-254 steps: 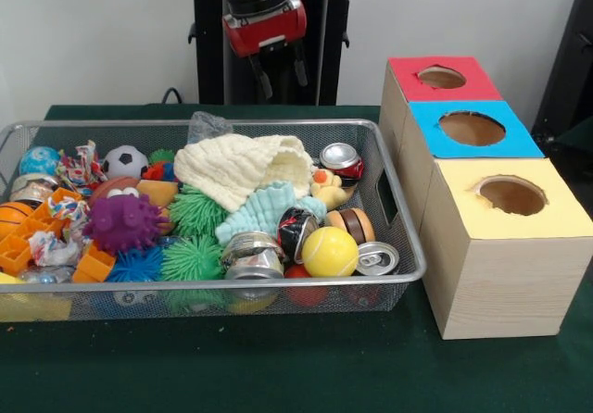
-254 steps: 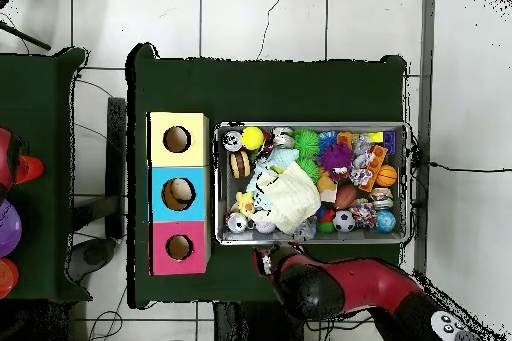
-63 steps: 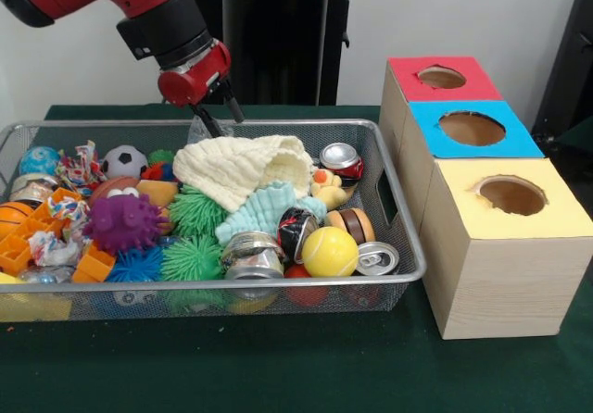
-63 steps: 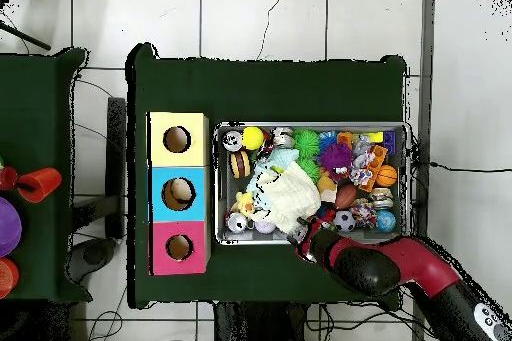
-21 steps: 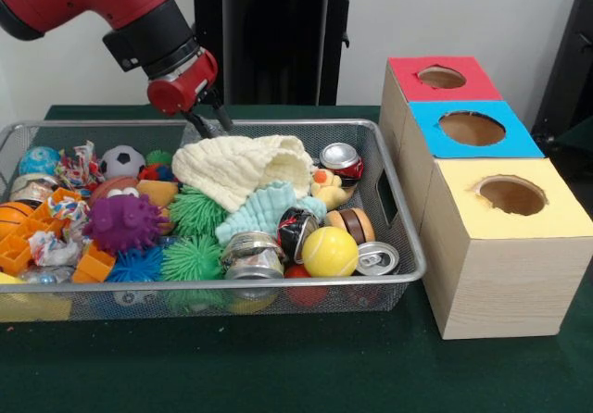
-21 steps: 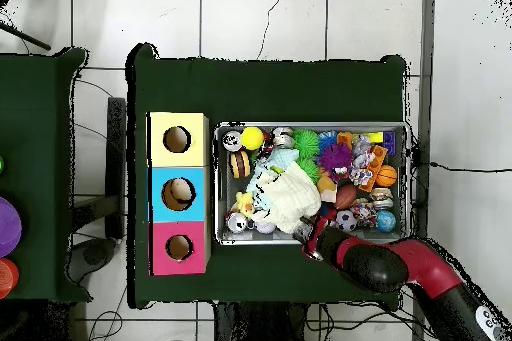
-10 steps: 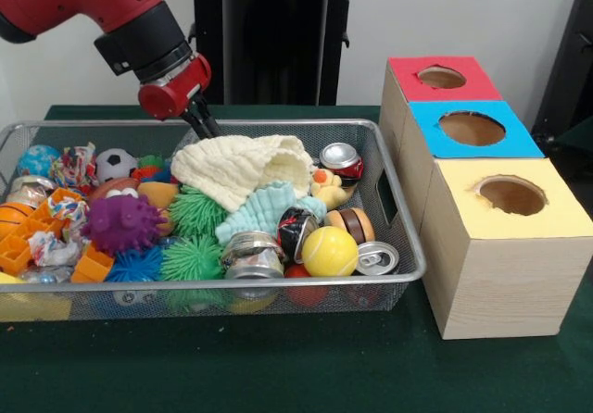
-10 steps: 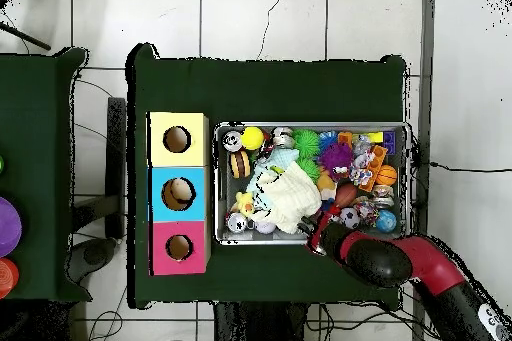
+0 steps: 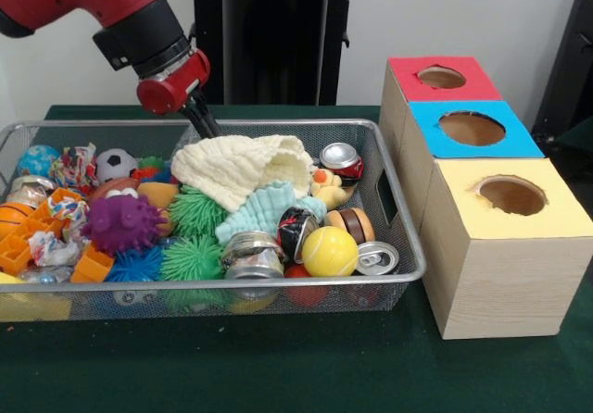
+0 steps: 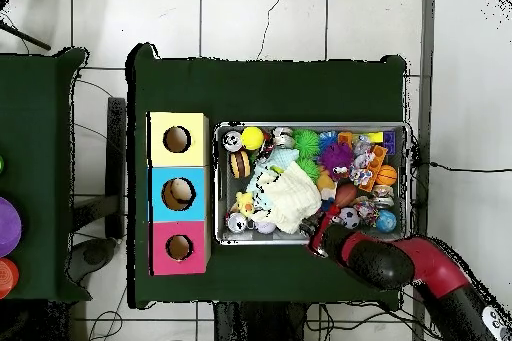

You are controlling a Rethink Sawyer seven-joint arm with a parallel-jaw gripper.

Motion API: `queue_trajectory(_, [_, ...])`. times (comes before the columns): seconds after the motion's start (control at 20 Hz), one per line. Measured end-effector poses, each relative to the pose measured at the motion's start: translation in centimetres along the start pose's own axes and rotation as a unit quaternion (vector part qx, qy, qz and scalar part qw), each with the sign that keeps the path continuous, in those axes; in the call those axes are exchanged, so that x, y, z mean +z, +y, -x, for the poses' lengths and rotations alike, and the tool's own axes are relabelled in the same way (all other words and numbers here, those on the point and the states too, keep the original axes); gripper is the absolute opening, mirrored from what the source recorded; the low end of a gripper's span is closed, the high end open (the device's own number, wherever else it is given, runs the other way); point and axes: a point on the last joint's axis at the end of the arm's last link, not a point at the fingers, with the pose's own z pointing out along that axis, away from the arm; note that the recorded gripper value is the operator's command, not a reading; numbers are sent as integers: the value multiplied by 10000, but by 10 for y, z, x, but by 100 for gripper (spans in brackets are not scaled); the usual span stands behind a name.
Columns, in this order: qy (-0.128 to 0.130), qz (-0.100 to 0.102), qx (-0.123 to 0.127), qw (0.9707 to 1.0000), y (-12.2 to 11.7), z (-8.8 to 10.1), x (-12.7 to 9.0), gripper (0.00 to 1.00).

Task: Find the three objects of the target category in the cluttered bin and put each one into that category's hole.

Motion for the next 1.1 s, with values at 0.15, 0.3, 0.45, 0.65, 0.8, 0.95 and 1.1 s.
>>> queue_trajectory(0.15, [115,41,-51,9999,4,8,-19,0])
queue_trajectory(0.3, [192,114,-87,9997,10,19,-34,0])
queue_trajectory(0.45, [256,226,-114,9994,19,35,-50,0])
queue_trajectory(0.65, [309,332,-137,9989,25,56,-64,0])
queue_trajectory(0.8, [364,404,-155,9984,28,66,-68,0])
queue_trajectory(0.95, [428,467,-208,9978,31,76,-68,0])
queue_trajectory(1.1, [481,458,-325,9973,31,86,-65,0])
